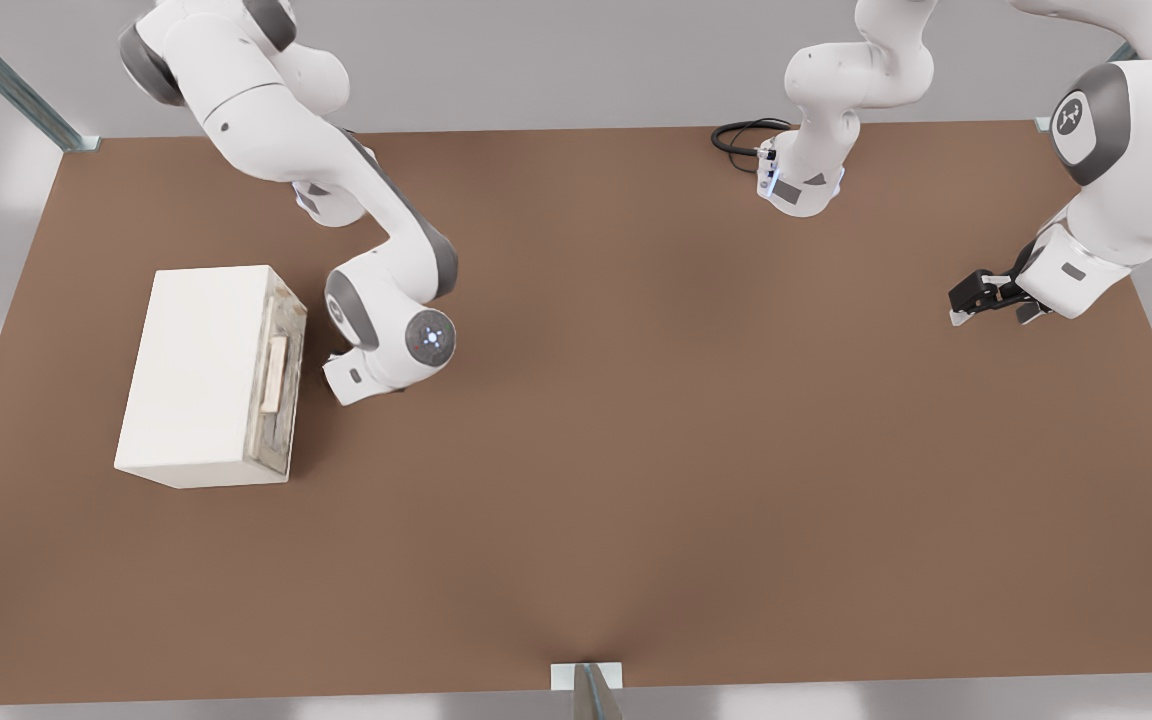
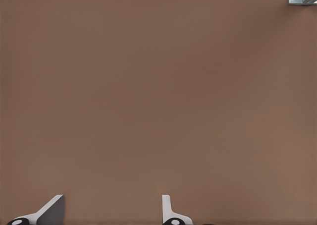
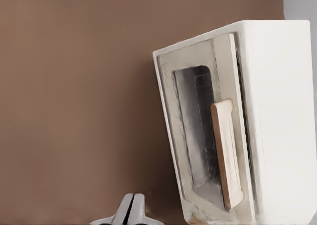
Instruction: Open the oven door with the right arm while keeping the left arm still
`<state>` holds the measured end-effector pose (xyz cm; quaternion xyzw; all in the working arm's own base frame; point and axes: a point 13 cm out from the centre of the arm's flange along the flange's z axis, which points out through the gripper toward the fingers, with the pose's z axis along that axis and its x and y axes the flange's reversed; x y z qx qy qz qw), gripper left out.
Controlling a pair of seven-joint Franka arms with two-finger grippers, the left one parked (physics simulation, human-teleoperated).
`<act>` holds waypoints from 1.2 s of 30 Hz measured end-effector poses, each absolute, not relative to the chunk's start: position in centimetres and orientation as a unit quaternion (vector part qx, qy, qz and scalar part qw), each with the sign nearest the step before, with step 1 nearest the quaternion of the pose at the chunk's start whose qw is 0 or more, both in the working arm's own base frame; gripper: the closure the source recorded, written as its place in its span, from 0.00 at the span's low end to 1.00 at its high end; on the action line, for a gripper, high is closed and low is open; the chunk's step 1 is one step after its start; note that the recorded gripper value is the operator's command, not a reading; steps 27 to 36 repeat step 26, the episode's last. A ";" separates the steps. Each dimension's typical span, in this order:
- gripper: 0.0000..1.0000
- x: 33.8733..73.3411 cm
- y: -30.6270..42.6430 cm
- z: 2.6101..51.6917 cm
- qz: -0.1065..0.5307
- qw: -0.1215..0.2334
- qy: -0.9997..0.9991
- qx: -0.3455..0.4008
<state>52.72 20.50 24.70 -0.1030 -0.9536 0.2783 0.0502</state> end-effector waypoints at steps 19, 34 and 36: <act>0.00 58.9 0.0 46.0 0.042 0.042 -0.977 -0.202; 0.00 58.8 -1.4 44.7 0.037 0.064 -0.987 -0.141; 0.00 58.8 -1.4 44.7 0.037 0.064 -0.987 -0.141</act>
